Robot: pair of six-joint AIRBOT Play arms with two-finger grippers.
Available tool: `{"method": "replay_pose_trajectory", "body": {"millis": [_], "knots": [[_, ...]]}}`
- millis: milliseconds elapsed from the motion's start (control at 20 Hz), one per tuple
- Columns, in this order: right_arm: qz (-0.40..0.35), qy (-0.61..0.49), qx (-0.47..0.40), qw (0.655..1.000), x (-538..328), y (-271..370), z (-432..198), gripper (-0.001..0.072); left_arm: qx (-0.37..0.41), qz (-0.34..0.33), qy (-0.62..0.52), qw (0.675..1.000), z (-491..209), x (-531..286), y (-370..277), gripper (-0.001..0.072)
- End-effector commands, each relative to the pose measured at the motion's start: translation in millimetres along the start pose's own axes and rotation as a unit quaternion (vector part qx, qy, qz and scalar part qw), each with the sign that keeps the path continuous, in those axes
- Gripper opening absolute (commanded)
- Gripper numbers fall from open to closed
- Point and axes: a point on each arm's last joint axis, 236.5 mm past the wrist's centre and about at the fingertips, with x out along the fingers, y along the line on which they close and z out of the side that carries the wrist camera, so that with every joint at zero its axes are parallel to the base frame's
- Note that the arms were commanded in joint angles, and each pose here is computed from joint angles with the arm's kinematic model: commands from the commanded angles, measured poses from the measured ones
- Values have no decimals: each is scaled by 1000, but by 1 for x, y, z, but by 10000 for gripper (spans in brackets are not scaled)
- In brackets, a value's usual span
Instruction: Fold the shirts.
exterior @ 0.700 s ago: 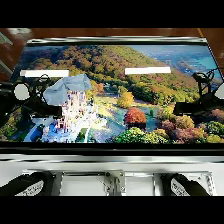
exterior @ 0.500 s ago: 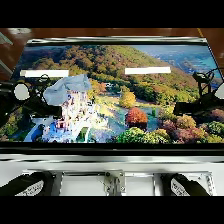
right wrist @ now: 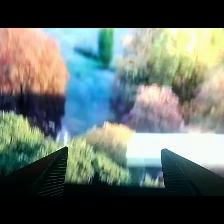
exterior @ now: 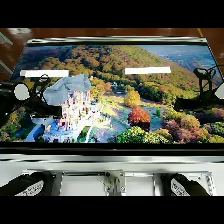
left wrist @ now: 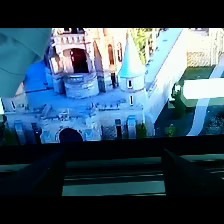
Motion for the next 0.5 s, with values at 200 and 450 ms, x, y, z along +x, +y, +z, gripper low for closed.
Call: {"method": "replay_pose_trajectory", "body": {"millis": [200, 450], "knots": [[-9, -231, 17, 973, -25, -6, 106, 691, -2, -9, -30, 999, 16, 2, -4, 689], [111, -234, 87, 962, -32, 41, 111, 692, -5, -15, -30, 999, 22, 12, -7, 689]]}}
